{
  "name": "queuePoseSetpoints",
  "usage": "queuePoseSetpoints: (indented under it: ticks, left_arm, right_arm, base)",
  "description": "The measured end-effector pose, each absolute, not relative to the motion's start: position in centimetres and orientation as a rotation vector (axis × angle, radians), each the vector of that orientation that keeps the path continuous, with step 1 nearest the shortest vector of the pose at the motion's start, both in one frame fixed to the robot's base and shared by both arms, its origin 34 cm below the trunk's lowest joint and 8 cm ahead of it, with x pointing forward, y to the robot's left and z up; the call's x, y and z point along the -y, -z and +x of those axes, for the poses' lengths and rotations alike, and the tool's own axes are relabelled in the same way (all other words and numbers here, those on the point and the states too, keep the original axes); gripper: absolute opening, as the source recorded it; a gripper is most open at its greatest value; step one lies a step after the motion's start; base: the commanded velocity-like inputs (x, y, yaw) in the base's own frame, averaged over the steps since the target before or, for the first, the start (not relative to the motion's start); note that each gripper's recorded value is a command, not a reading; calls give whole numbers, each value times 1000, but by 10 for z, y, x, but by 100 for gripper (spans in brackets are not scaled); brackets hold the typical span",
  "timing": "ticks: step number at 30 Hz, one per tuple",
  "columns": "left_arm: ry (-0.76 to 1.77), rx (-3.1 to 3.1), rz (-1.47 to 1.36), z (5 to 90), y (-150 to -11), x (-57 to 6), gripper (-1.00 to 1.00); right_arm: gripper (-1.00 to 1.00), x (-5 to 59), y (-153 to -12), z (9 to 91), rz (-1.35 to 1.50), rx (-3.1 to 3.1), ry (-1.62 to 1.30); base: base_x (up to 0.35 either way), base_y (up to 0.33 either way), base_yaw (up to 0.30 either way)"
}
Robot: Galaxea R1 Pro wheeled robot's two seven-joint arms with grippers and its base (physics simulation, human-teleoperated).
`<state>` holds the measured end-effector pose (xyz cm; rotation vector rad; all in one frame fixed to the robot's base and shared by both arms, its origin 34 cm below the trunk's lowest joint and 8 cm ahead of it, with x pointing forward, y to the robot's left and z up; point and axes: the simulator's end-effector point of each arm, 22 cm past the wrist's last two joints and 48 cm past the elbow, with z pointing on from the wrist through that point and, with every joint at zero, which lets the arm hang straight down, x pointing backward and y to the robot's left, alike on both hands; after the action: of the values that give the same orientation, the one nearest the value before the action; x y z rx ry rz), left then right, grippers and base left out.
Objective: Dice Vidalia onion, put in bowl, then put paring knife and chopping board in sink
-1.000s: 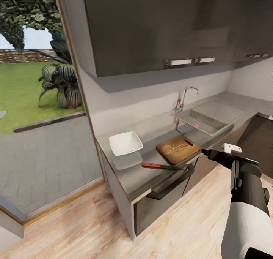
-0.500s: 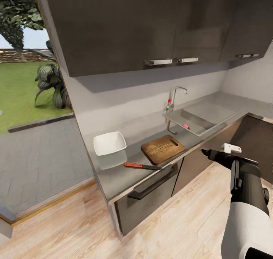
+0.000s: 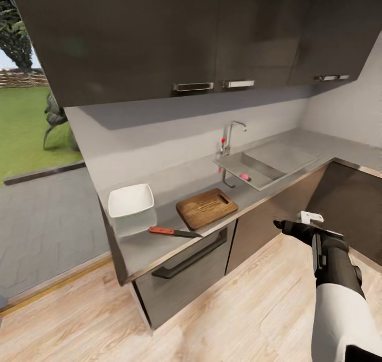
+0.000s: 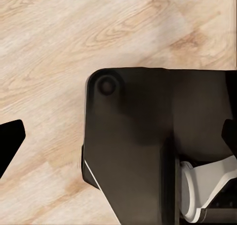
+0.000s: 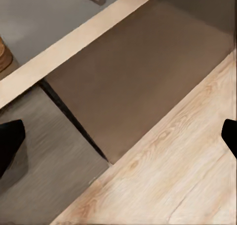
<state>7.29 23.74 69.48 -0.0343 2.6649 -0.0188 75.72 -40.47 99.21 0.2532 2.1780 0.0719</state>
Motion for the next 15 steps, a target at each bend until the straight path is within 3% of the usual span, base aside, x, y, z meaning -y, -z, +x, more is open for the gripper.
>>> queuePoseSetpoints:
  ticks: [15]
  left_arm:
    - [20, -2665, -36, 73, -695, -236, 100]
  right_arm:
    - [100, 410, -800, 676, 32, -2299, 122]
  base:
    - [0, -324, 0]
